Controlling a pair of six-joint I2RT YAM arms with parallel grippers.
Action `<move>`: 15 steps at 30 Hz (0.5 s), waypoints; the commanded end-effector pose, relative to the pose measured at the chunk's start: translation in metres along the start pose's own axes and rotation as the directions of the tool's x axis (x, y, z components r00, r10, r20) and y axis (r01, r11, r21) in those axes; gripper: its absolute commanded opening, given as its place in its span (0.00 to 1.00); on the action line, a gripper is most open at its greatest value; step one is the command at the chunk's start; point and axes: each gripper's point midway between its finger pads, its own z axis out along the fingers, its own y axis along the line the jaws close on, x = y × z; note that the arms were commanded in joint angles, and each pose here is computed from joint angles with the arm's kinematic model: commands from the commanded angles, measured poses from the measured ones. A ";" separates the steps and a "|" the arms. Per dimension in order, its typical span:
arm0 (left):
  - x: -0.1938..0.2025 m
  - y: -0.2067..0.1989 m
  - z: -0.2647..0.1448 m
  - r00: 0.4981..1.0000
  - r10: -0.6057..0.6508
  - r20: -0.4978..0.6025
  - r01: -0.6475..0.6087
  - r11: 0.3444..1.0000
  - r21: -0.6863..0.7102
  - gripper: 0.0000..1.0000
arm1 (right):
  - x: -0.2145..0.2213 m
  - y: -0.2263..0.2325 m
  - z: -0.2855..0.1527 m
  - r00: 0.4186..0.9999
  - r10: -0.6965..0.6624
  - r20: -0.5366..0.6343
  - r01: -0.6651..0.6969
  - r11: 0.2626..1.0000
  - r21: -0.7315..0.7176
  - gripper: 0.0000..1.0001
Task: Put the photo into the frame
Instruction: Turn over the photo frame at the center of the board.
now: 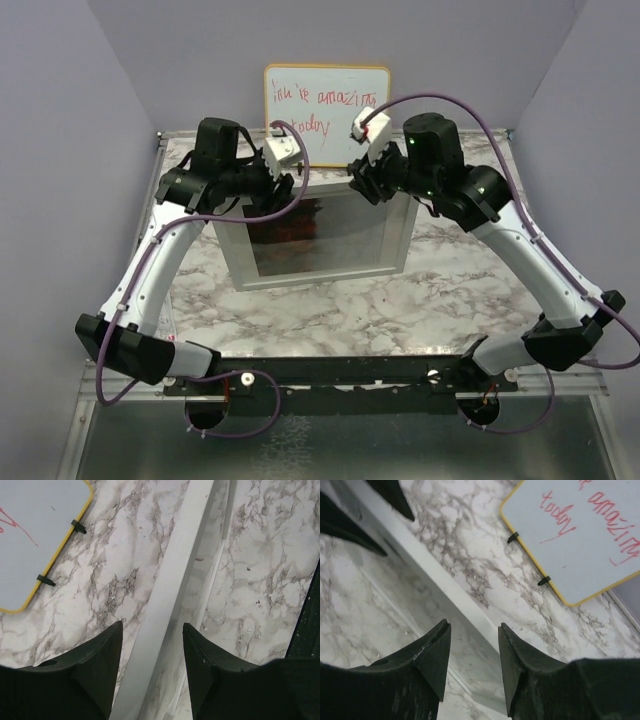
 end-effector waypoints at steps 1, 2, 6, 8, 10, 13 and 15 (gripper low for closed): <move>-0.027 0.009 -0.013 0.985 -0.089 0.148 0.109 0.985 -0.130 0.20 | -0.040 -0.040 -0.034 0.939 0.228 0.257 -0.288 0.930 0.228 0.48; -0.027 0.009 -0.013 0.979 -0.113 0.167 0.137 0.981 -0.140 0.21 | -0.039 -0.043 -0.037 0.909 0.295 0.293 -0.370 0.896 0.246 0.49; -0.023 0.002 -0.009 0.958 -0.205 0.200 0.231 0.966 -0.119 0.22 | -0.018 -0.055 -0.044 0.770 0.510 0.383 -0.627 0.715 0.307 0.50; -0.019 0.003 -0.006 0.944 -0.260 0.202 0.287 0.950 -0.120 0.22 | -0.005 -0.059 -0.047 0.707 0.582 0.403 -0.706 0.621 0.341 0.50; -0.015 0.009 -0.003 0.932 -0.306 0.197 0.335 0.931 -0.142 0.23 | 0.010 -0.058 -0.046 0.626 0.657 0.420 -0.780 0.516 0.354 0.50; -0.005 0.016 0.007 0.924 -0.342 0.171 0.368 0.917 -0.156 0.23 | 0.038 -0.045 -0.032 0.516 0.759 0.397 -0.849 0.391 0.356 0.50; 0.009 0.021 0.016 0.923 -0.359 0.138 0.379 0.910 -0.166 0.22 | 0.061 -0.028 -0.017 0.444 0.824 0.351 -0.881 0.329 0.341 0.50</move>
